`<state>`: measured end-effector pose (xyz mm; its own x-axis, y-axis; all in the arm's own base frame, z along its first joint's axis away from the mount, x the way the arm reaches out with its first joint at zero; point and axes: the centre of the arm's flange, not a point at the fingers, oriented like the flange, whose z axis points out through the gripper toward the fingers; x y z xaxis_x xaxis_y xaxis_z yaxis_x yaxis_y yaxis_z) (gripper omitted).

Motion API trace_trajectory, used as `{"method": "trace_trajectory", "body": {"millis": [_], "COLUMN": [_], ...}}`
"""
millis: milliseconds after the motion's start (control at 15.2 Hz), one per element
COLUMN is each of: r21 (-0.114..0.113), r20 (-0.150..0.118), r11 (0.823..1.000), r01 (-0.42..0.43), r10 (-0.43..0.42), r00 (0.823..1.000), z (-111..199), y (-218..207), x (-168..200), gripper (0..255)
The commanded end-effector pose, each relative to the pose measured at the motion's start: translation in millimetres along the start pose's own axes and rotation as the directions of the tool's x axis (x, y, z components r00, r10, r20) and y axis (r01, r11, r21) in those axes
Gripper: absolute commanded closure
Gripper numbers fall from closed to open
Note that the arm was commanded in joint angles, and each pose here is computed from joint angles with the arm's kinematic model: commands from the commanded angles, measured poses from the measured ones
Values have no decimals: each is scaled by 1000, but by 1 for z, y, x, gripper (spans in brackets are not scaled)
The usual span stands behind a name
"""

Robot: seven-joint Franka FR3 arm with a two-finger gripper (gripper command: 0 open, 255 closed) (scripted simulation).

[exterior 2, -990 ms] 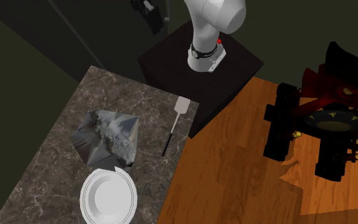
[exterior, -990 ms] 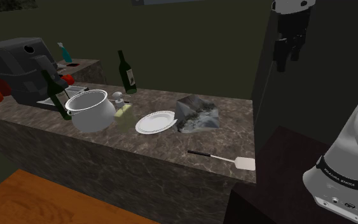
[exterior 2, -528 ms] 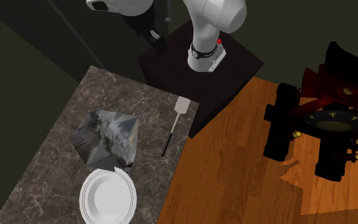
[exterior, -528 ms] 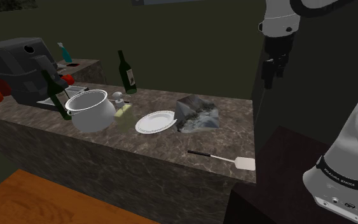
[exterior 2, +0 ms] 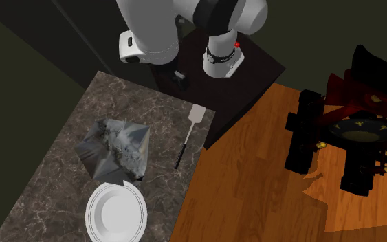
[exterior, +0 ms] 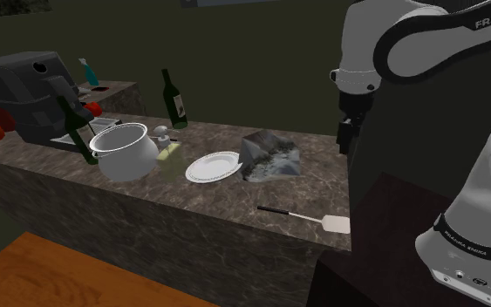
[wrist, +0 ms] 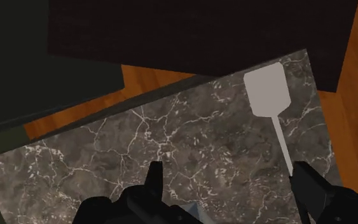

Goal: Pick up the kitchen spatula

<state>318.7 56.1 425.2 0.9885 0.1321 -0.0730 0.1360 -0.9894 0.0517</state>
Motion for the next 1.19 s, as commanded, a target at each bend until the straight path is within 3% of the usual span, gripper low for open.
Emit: {"method": "trace_trajectory", "body": {"millis": [0,462,990,1122], "r21": [6,20,26,26], "r20": [-20,-79,-148,-152], "r11": [999,986,951,948], "r01": [37,165,309,317], "r10": [-37,-163,-302,-309], "r00": [999,983,942,939], "z": [24,93,170,180], "y": [-14,-61,-120,-124], "x": [8,33,59,61], "gripper": [0,0,0,0]}}
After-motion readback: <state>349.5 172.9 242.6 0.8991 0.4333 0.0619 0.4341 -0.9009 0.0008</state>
